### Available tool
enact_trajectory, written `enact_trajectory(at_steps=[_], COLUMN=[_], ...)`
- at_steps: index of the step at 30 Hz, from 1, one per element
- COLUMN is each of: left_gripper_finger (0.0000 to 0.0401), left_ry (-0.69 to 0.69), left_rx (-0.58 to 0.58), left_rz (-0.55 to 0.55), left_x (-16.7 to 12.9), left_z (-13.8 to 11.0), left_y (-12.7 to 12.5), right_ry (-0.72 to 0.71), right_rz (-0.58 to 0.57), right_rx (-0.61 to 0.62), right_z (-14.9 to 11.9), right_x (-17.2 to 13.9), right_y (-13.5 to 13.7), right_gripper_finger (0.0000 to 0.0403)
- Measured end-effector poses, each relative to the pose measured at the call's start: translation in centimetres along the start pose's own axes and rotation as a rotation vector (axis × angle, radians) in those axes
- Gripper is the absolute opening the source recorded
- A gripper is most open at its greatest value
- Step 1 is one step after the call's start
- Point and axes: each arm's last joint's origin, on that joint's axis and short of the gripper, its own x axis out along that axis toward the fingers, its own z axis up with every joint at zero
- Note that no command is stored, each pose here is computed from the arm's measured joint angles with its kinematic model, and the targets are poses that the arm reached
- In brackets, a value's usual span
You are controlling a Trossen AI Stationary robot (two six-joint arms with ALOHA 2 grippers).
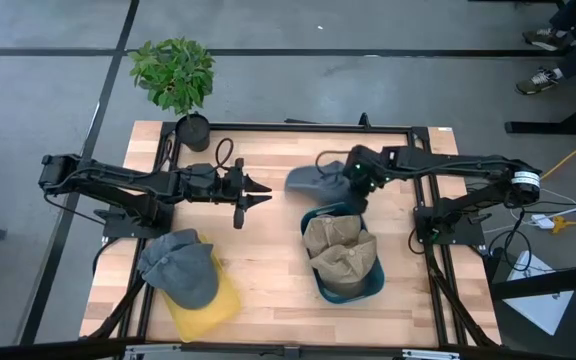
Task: Pick & Place hat
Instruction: Put the blue cap into the yellow bin
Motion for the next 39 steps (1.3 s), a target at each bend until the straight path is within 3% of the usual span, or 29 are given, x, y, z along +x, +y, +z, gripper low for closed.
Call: enact_trajectory(at_steps=[12,19,27,36,39], left_gripper_finger=[0.0087,0.0097,0.0179,0.0265,0.0272], left_ry=[0.009,-0.051,-0.156,-0.136,-0.122], left_rx=[0.001,0.142,0.329,0.481,0.447], left_rz=[0.001,-0.007,-0.085,0.091,0.113], left_x=[0.0,0.0,0.4,1.5,1.5], left_z=[-0.1,0.5,1.2,0.6,0.7], left_y=[0.0,-0.1,-0.4,0.0,0.1], right_ry=[-0.378,-0.505,-0.589,-0.622,-0.618], right_rz=[0.085,0.115,0.166,0.399,0.409], right_rx=[-0.022,-0.025,-0.018,-0.11,-0.143], right_z=[6.4,7.8,8.7,10.0,10.1], right_x=[-7.2,-8.8,-9.0,-8.1,-7.9], right_y=[1.2,1.5,1.7,2.6,2.7], right_gripper_finger=[0.0005,0.0006,0.0006,0.0006,0.0006])
